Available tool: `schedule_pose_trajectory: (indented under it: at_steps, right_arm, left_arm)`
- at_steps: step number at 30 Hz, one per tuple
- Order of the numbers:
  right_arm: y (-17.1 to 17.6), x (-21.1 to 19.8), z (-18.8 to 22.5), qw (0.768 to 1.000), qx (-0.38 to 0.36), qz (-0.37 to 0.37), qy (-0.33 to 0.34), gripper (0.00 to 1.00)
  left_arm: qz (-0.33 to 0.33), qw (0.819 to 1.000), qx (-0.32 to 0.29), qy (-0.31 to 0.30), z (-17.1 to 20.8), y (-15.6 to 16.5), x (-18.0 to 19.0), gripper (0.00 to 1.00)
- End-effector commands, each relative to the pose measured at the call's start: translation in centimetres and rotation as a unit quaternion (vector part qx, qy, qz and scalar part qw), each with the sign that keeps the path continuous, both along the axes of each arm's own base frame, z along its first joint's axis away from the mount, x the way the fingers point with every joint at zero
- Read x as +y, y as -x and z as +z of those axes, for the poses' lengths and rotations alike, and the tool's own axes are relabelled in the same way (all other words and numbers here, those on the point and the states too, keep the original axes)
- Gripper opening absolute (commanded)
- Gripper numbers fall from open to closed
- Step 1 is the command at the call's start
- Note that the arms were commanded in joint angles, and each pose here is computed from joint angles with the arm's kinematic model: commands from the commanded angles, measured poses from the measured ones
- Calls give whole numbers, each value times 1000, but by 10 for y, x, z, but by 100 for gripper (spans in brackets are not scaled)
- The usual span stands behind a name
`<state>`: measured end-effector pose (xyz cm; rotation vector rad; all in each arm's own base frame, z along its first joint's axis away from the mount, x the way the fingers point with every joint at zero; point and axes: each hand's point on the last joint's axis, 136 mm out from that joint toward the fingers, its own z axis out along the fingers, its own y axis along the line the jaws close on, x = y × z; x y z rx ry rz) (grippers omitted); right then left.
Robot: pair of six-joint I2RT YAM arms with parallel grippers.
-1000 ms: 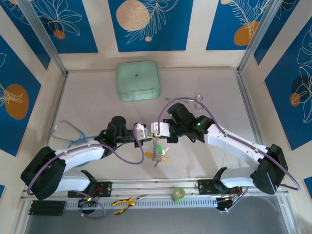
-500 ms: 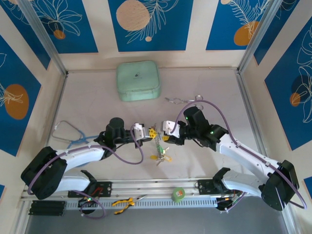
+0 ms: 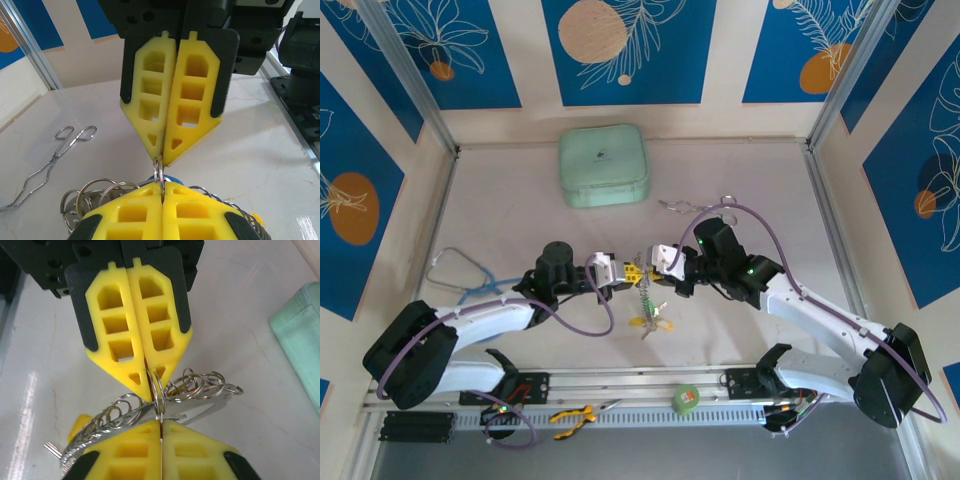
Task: Put the keys on the keyring
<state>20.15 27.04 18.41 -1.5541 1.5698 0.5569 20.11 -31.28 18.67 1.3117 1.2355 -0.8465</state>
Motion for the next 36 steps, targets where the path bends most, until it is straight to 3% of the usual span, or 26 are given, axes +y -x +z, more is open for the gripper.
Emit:
schedule_pose_trajectory:
  at_steps: [1, 9, 15, 19, 31, 36]
  right_arm:
    - [2, 0, -2, 1000, 3, 3, 7, 1]
    - [4, 4, -21, 999, 4, 11, 38, 1]
    - [3, 4, -8, 1000, 2, 6, 2, 21]
    - [6, 3, -3, 1000, 3, 8, -14, 24]
    - [8, 8, 5, 999, 2, 22, -34, 19]
    - [11, 10, 8, 999, 1, 33, -37, 0]
  left_arm:
    - [-21, 999, -11, 21, 9, 8, -3, 0]
    - [-28, 999, -17, 39, 16, 7, -6, 0]
    - [-28, 999, -15, 37, 14, 7, -6, 0]
    - [-30, 999, -14, 38, 13, 8, -6, 0]
    - [-47, 998, -12, 43, 14, 14, -7, 0]
    - [-43, 998, -12, 44, 14, 12, -7, 0]
